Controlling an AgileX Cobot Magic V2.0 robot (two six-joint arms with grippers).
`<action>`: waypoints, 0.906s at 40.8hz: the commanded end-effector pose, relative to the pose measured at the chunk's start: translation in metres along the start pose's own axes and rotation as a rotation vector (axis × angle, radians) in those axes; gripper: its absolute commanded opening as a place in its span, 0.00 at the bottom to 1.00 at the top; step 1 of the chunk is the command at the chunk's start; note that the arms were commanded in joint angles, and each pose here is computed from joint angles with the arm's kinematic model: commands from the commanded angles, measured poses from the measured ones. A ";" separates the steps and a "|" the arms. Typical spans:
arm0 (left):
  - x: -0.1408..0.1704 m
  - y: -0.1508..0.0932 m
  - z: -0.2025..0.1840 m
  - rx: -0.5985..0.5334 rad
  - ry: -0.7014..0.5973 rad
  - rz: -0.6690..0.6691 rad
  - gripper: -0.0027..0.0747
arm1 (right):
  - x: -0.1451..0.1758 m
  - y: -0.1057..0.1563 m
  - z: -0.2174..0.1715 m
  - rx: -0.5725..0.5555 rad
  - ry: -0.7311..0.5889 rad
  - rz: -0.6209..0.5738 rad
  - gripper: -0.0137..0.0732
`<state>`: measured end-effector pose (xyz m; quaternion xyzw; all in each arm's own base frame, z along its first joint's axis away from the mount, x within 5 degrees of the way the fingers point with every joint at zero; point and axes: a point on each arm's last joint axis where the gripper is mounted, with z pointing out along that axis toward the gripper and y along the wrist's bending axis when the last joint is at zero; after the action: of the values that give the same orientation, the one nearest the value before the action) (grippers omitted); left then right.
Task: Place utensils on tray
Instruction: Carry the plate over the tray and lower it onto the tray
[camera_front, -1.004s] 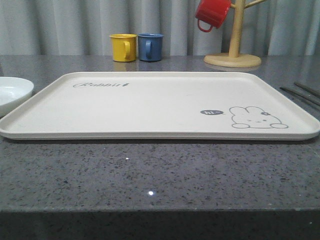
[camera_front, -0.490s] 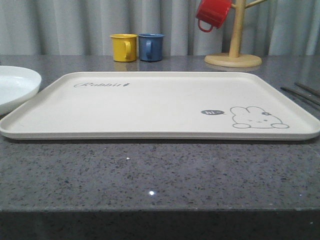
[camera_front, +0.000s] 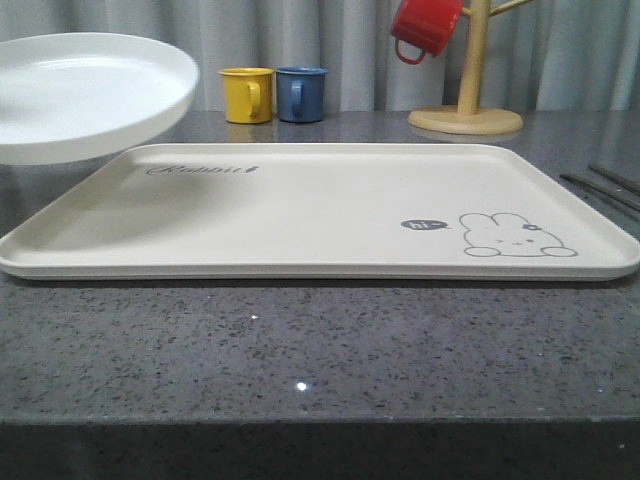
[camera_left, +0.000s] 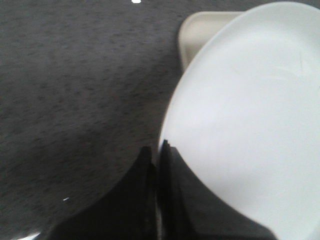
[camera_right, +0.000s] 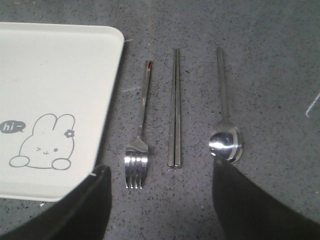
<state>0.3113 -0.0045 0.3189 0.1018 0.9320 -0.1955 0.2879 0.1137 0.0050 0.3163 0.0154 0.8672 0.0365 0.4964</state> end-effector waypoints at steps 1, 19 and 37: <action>-0.016 -0.033 0.001 0.049 -0.079 0.073 0.01 | -0.015 0.000 -0.003 0.003 -0.086 -0.009 0.70; -0.023 -0.068 0.081 0.124 0.117 0.147 0.01 | -0.015 0.000 -0.003 0.003 -0.086 -0.009 0.70; -0.032 -0.070 0.066 0.119 0.175 0.214 0.47 | -0.015 0.000 -0.003 0.003 -0.085 -0.009 0.70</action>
<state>0.3560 -0.0970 0.2736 0.2282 0.9355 -0.1986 0.1826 0.1137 0.0050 0.3163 0.0154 0.8674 0.0365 0.4961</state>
